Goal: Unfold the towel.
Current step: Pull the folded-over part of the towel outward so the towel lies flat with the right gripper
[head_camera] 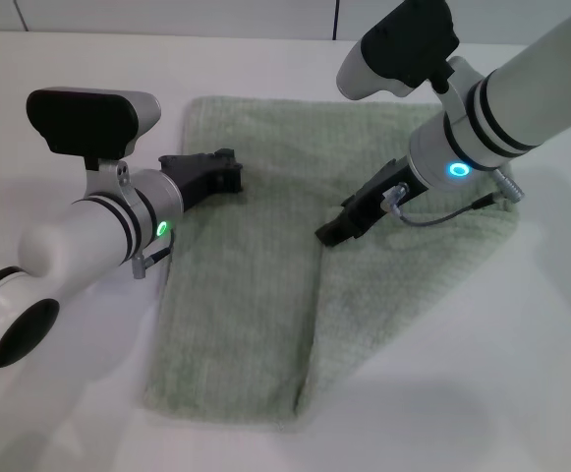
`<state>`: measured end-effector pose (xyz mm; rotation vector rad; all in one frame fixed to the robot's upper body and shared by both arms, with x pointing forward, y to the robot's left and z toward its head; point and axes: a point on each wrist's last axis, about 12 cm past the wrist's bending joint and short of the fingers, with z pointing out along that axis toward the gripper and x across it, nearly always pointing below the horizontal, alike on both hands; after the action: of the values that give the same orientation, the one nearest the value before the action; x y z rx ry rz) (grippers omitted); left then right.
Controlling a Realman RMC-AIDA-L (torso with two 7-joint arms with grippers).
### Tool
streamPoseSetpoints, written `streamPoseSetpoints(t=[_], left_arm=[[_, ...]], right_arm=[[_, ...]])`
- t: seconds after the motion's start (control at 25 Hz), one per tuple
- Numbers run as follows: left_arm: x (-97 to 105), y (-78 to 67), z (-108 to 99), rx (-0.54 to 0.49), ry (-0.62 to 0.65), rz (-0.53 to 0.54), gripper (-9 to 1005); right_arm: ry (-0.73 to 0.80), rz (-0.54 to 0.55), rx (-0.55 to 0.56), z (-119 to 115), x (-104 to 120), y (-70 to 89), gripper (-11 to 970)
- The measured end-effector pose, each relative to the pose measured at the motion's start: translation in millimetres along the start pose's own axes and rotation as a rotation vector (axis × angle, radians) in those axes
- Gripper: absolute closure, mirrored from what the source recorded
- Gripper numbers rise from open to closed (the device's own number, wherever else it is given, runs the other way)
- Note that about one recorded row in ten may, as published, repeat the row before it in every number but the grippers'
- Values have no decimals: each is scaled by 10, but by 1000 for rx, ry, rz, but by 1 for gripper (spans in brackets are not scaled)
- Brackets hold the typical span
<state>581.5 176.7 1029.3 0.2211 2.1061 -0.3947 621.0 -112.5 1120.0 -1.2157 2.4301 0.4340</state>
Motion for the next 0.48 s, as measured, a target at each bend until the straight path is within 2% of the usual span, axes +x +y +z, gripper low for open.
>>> streamPoseSetpoints(t=[0.12, 0.48], left_arm=[[3, 2, -2, -1, 1, -1, 997], [19, 1, -6, 0, 4, -4, 997]], right_arm=[[0, 0, 1, 1, -1, 0, 419], [2, 6, -1, 2, 3, 3, 643]])
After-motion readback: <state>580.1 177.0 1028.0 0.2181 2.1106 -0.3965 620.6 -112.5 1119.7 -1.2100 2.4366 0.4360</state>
